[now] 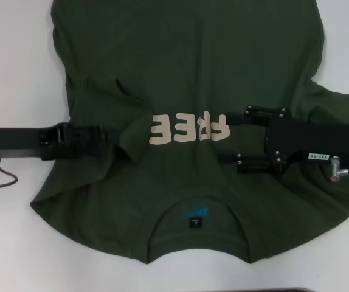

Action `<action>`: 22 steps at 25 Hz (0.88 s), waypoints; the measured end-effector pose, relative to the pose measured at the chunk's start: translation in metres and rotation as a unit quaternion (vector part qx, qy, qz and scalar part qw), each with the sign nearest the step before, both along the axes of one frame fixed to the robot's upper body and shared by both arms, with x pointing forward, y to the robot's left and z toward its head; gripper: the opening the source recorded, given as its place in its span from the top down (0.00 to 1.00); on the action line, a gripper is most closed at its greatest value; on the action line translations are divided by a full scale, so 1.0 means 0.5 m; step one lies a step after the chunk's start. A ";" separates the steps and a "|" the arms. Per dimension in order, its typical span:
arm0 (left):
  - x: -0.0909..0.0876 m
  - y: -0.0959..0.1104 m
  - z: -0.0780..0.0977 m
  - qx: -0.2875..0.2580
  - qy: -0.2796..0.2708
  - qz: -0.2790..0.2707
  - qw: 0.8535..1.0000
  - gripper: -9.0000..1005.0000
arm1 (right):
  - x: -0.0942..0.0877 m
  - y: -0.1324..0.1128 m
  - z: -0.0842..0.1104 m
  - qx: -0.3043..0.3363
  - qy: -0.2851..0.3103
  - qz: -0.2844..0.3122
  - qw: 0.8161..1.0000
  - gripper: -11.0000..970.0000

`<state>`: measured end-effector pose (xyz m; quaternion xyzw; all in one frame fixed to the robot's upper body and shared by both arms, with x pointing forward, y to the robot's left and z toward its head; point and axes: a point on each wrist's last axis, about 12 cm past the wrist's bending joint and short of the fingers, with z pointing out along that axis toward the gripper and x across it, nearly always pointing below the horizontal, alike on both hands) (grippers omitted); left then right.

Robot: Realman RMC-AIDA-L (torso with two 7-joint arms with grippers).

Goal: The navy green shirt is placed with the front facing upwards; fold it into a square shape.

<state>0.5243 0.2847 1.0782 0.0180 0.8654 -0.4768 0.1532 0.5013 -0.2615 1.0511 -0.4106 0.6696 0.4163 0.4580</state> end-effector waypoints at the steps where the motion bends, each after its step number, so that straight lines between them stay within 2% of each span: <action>1: 0.002 -0.001 -0.001 0.002 -0.002 0.003 1.000 0.16 | 0.000 0.000 0.000 0.000 0.000 0.000 1.000 0.15; 11: 0.008 -0.043 -0.016 -0.001 -0.009 0.000 1.000 0.16 | 0.001 0.000 0.000 -0.001 0.000 0.000 1.000 0.15; 17: -0.007 -0.069 -0.019 -0.001 0.018 -0.053 0.998 0.16 | 0.000 0.000 -0.001 -0.002 0.001 0.001 1.000 0.15; 19: -0.012 -0.067 -0.011 -0.007 0.019 -0.064 0.998 0.16 | 0.000 0.000 -0.001 -0.002 0.000 0.001 1.000 0.15; 22: -0.009 -0.050 0.005 -0.012 0.005 -0.046 0.999 0.16 | 0.001 0.001 0.000 -0.002 0.000 0.001 1.000 0.15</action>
